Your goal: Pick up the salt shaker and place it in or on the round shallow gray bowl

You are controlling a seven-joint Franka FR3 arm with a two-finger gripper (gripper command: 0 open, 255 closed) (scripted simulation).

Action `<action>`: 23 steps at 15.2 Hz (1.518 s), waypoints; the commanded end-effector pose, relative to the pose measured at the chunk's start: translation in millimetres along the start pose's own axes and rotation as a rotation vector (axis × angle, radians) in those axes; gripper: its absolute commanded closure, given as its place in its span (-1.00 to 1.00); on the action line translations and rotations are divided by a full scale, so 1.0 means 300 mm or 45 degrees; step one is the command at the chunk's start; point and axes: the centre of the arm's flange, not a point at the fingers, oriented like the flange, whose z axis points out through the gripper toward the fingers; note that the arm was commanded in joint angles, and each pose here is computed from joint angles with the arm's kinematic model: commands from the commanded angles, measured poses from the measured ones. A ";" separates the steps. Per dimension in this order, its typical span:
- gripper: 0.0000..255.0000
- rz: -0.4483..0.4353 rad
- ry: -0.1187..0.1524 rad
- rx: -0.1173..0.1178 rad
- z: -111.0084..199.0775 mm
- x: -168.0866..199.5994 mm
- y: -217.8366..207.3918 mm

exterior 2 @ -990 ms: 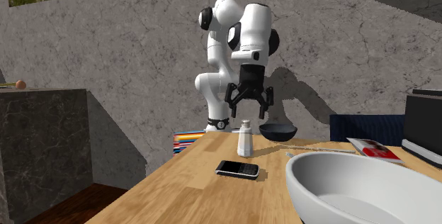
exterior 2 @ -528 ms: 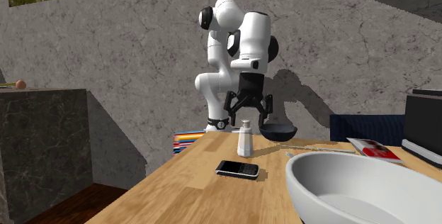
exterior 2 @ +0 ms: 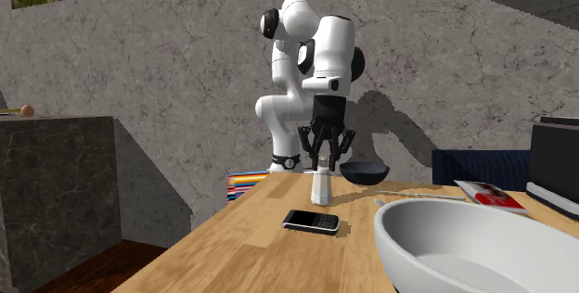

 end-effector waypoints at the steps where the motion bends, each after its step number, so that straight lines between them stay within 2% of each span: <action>1: 1.00 0.000 -0.001 0.000 0.001 0.000 0.000; 7: 1.00 0.000 -0.001 0.000 0.001 0.000 0.000; 23: 1.00 0.000 -0.001 0.000 -0.279 0.006 0.027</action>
